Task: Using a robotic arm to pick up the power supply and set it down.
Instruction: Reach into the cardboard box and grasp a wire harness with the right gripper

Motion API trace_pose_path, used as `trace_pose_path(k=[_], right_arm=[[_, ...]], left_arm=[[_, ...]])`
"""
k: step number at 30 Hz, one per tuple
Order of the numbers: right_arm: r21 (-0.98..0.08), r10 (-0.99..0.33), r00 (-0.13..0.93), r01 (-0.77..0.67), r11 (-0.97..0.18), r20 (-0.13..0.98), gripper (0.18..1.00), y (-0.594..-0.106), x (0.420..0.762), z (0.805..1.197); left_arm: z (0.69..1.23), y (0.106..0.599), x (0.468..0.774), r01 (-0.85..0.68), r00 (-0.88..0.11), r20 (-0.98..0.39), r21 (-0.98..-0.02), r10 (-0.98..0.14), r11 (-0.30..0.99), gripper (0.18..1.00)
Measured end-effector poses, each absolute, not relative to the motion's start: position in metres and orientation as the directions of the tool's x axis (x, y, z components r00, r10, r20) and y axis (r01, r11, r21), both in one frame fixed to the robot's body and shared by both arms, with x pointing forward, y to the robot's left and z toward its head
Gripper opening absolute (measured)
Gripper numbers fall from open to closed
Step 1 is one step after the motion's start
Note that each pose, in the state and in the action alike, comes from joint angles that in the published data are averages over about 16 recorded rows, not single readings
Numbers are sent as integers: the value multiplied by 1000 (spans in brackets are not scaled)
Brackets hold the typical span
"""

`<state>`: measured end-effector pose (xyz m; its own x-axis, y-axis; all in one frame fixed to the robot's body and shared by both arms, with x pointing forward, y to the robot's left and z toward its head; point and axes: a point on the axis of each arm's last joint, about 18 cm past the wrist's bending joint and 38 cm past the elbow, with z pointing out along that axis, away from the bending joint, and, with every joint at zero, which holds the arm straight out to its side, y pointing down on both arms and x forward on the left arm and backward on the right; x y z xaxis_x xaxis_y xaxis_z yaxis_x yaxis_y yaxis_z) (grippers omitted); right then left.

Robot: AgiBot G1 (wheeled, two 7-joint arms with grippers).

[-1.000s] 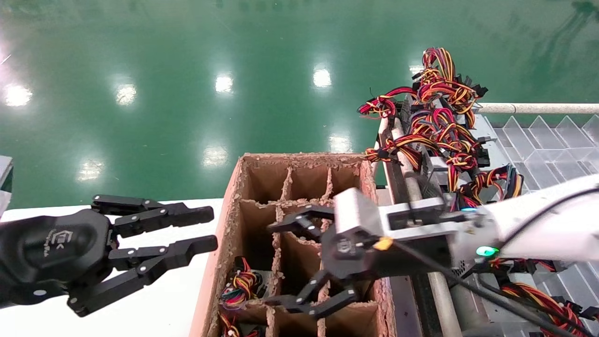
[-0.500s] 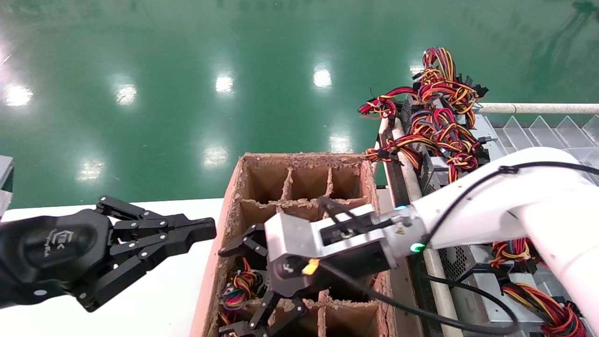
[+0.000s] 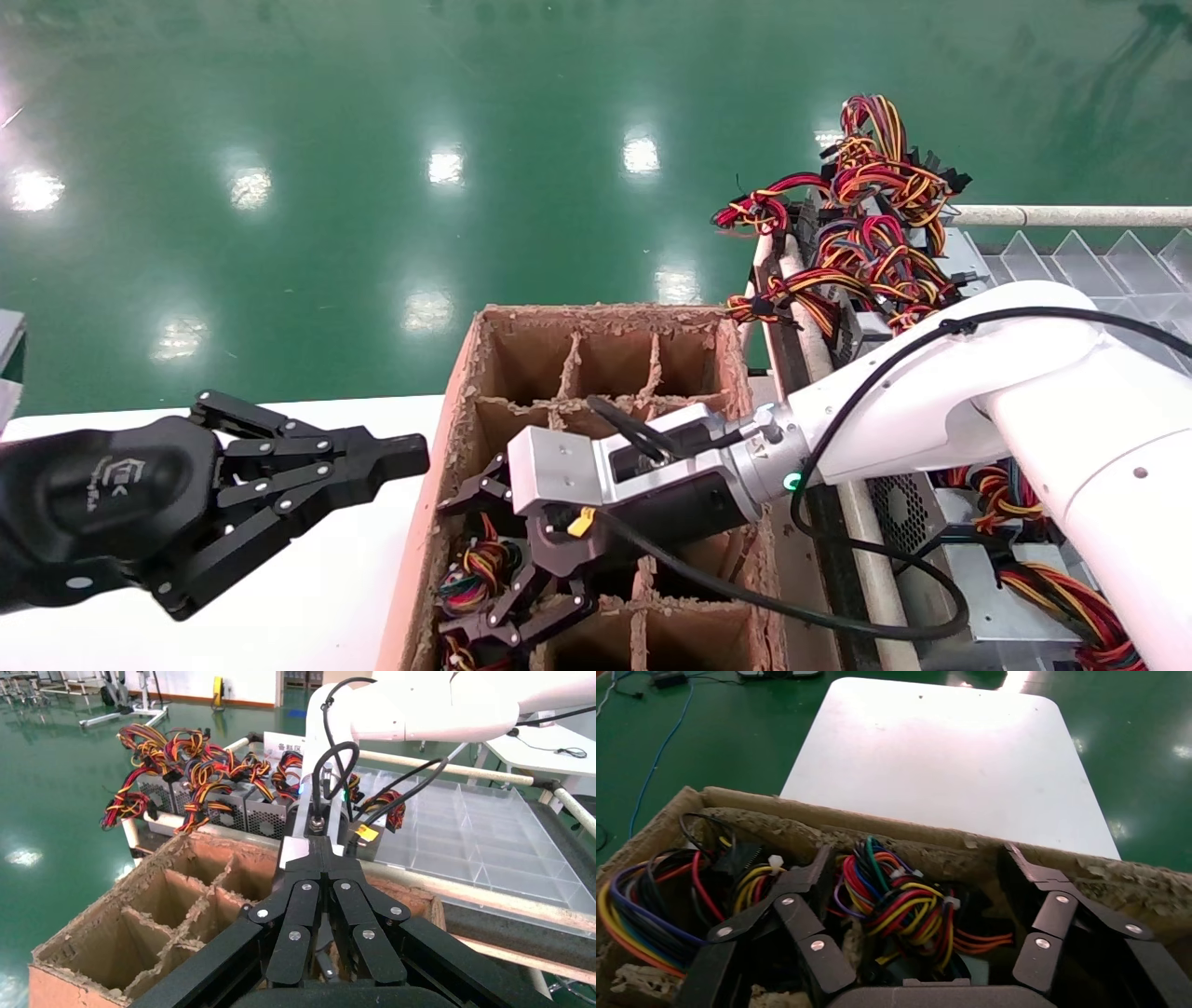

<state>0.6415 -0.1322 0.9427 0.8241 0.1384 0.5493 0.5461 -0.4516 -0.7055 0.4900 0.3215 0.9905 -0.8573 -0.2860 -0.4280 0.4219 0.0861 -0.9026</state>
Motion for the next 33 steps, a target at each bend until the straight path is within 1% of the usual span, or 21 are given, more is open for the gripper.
trace_pose_path(k=[3, 8, 12, 14, 19, 24, 30, 33], right_arm=[[-709, 127, 828, 539, -455, 547, 874, -133, 644, 942], [-716, 109, 834, 526, -459, 542, 790, -137, 647, 941], [-724, 96, 838, 516, -457, 537, 690, -141, 648, 941], [-728, 91, 840, 513, -455, 535, 653, -143, 648, 941], [-738, 80, 845, 505, -448, 529, 522, -149, 648, 942], [-750, 71, 851, 496, -438, 521, 416, -154, 646, 944], [-760, 68, 857, 487, -431, 511, 344, -157, 645, 943], [-763, 69, 859, 484, -428, 507, 331, -157, 644, 942]], left_arm=[[991, 322, 490, 422, -857, -428, -903, -286, 86, 191], [991, 322, 490, 422, -857, -428, -903, -286, 86, 191], [991, 322, 490, 422, -857, -428, -903, -286, 86, 191], [991, 322, 490, 422, -857, -428, -903, -286, 86, 191], [991, 322, 490, 422, -857, -428, -903, -286, 86, 191], [991, 322, 490, 422, -857, -428, -903, -286, 86, 191], [991, 322, 490, 422, -857, -428, -903, -286, 86, 191], [991, 322, 490, 422, -857, -428, -903, -286, 86, 191]])
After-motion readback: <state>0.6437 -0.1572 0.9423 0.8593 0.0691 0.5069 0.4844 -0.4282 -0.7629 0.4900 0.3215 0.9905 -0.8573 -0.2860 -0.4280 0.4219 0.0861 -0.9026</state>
